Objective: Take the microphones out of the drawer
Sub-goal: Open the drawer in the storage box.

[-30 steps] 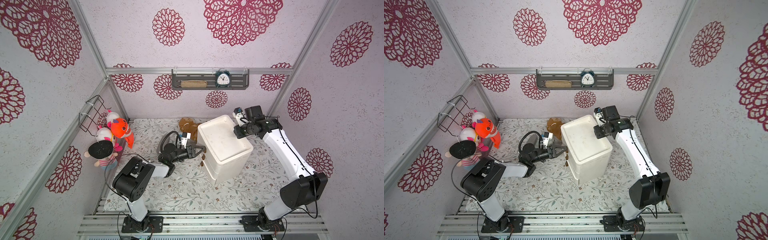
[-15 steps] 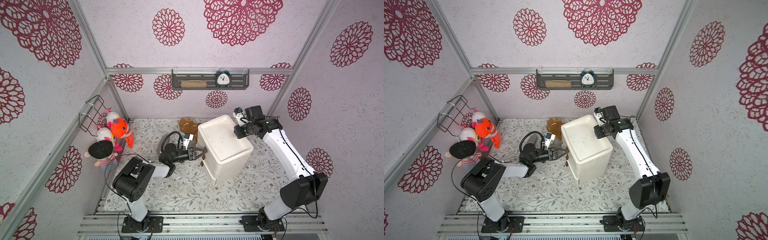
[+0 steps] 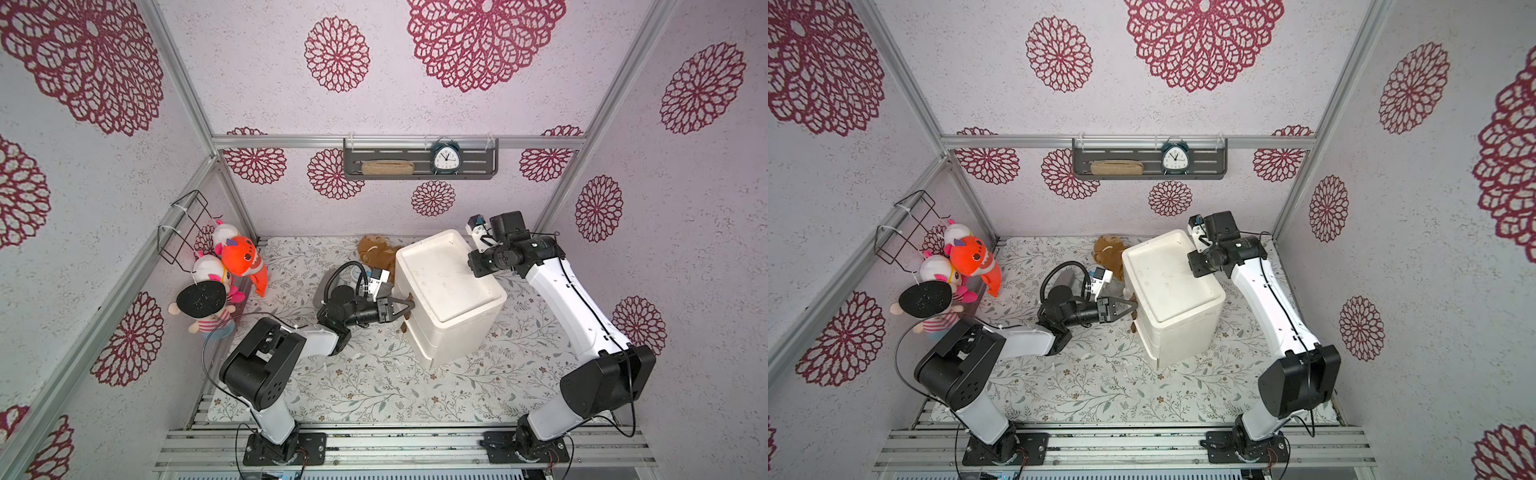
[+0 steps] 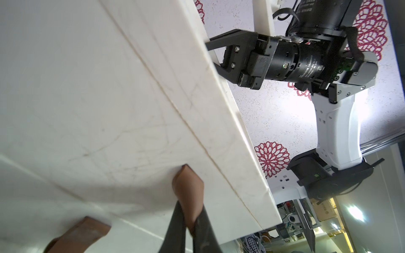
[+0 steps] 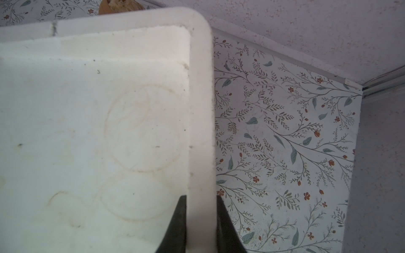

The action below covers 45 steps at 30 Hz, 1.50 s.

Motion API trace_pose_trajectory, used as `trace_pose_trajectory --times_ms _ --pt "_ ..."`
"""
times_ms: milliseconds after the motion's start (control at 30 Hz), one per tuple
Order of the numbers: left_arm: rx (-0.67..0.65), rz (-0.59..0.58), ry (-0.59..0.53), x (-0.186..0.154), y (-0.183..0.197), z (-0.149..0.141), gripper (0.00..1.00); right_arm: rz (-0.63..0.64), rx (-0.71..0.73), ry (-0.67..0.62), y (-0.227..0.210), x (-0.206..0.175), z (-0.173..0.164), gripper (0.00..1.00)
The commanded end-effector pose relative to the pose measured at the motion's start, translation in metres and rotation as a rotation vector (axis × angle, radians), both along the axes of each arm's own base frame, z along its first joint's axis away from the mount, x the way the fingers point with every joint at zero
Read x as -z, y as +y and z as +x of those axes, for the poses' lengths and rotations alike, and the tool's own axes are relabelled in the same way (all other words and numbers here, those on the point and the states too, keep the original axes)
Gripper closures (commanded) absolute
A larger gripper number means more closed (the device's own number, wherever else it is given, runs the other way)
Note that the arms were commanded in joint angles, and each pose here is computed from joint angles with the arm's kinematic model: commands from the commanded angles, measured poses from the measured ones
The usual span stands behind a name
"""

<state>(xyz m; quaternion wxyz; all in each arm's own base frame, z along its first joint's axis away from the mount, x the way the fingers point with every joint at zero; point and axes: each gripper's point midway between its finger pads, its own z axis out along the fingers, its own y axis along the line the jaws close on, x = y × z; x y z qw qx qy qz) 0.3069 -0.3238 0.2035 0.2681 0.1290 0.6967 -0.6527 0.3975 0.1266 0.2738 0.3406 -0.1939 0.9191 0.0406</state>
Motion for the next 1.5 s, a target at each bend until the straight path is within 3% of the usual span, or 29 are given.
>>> trace_pose_trajectory --times_ms 0,233,500,767,1167,1467 --pt "-0.033 0.082 -0.072 -0.012 0.000 -0.003 0.93 0.003 0.040 -0.154 -0.007 -0.051 -0.006 1.00" --pt "-0.060 0.282 -0.141 -0.018 0.018 -0.015 0.97 -0.113 0.131 -0.144 -0.036 -0.054 -0.014 1.00" --pt "0.007 0.270 -0.154 -0.032 0.012 -0.025 0.97 -0.188 0.194 -0.188 -0.066 -0.070 -0.021 1.00" --pt "-0.037 0.298 -0.187 -0.040 0.020 -0.027 0.97 -0.115 0.225 -0.231 -0.094 -0.074 -0.015 1.00" --pt "-0.125 0.397 -0.156 -0.023 0.051 -0.026 1.00 -0.013 0.318 -0.267 -0.130 -0.063 -0.002 1.00" --pt "-0.138 0.457 -0.154 -0.023 0.065 -0.024 0.98 0.096 0.288 -0.351 -0.118 -0.078 -0.001 1.00"
